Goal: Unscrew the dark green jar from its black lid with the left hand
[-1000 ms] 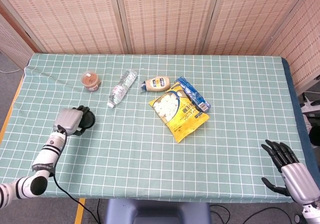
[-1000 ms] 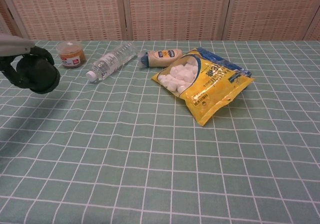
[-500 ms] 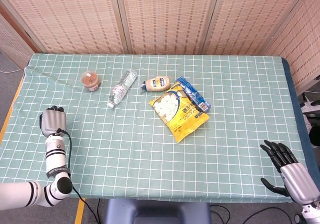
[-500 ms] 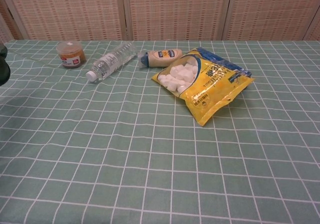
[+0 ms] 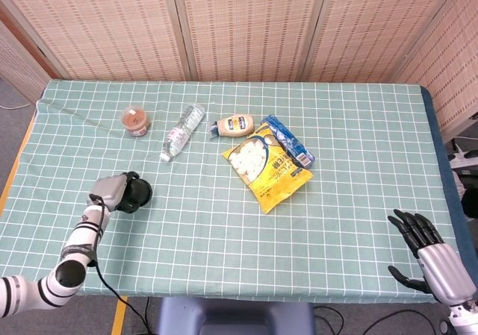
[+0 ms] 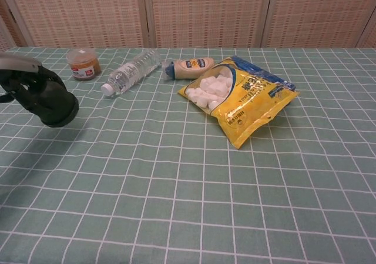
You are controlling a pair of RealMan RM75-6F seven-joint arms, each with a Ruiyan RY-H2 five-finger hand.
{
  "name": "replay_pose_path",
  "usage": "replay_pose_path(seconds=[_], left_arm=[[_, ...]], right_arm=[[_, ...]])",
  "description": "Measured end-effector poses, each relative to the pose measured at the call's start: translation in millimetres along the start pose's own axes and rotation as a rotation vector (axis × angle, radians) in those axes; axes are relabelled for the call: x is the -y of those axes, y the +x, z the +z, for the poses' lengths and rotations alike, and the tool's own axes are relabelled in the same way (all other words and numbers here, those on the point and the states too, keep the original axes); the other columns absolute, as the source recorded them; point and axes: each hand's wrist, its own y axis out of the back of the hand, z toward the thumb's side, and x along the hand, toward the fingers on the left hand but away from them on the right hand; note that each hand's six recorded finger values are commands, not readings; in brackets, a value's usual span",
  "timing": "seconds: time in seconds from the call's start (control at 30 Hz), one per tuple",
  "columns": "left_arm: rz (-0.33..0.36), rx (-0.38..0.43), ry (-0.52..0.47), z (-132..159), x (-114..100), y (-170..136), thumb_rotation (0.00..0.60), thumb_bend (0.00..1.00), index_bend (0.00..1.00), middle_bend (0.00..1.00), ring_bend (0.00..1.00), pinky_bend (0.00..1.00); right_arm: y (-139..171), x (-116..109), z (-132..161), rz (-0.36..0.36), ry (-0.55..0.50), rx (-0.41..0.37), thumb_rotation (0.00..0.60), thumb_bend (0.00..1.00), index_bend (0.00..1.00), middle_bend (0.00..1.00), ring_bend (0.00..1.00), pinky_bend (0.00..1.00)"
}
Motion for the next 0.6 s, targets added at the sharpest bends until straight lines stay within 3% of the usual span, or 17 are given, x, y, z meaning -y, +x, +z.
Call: replay_pose_path(seconds=[0.13, 0.23, 0.43, 0.6], left_arm=[[-0.138, 0.071, -0.093, -3.8, 6.9, -7.3, 0.6, 0.63, 0.87, 0.82, 0.67, 0.81], [-0.207, 0.049, -0.11, -21.9, 9.2, -12.8, 0.6, 0.63, 0.87, 0.82, 0.67, 0.81], [-0.26, 0.012, -0.05, -33.6, 26.7, -10.4, 0.6, 0.63, 0.87, 0.82, 0.67, 0.81], [-0.213, 0.014, 0.022, -30.5, 30.4, -4.3, 0.6, 0.61, 0.87, 0.82, 0.67, 0.78]], right_arm=[[-0.3, -0.3, -0.2, -0.002, 0.001, 0.001, 0.6, 0.18, 0.0, 0.0, 0.0, 0.0], [-0.5, 1.3, 0.3, 0.002, 0.003, 0.001, 0.6, 0.18, 0.0, 0.0, 0.0, 0.0], [-0.7, 3.6, 0.9, 0.012, 0.005, 0.002, 0.6, 0.18, 0.0, 0.0, 0.0, 0.0], [-0.3, 1.9, 0.2, 0.008, 0.001, 0.005, 0.6, 0.18, 0.0, 0.0, 0.0, 0.0]])
